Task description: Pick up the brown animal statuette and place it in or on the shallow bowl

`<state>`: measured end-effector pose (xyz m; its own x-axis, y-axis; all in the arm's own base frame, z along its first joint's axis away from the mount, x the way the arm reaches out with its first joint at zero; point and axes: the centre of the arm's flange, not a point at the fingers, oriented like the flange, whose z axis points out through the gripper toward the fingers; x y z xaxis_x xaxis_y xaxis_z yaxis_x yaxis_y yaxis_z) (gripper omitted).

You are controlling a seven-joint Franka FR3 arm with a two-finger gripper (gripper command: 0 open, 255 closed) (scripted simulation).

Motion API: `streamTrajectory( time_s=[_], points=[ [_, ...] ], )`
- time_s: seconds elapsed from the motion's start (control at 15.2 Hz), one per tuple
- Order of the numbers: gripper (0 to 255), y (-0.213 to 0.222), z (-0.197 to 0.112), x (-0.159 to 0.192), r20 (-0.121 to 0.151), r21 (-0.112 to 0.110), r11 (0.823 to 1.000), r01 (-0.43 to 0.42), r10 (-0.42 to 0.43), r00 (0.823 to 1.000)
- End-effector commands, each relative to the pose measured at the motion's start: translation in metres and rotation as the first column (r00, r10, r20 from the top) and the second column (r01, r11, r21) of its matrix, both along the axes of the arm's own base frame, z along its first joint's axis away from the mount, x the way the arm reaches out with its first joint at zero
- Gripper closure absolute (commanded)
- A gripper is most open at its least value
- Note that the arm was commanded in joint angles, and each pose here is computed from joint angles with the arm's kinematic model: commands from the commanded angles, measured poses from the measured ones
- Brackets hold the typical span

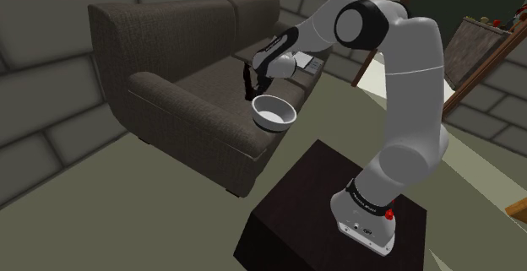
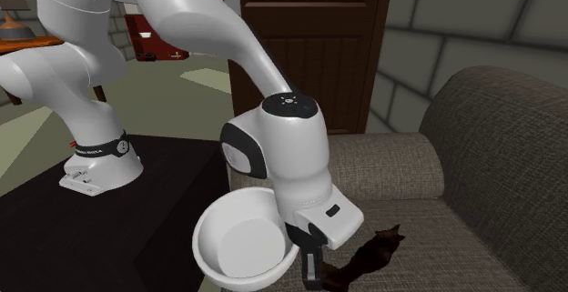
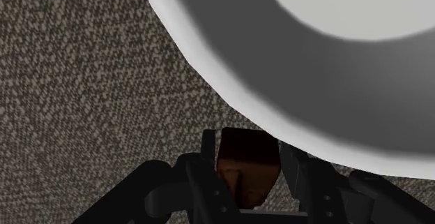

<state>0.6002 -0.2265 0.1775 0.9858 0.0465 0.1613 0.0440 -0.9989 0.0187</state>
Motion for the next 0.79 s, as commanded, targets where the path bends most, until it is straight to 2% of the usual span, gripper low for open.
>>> streamTrajectory(
  time_s=[0.0,0.73],
  points=[
    [255,-0.001,0.01,0.0,0.0,0.0,1.0,0.0,0.0,1.0],
    [255,-0.001,0.068,0.0,0.0,0.0,1.0,0.0,0.0,1.0]
  ],
)
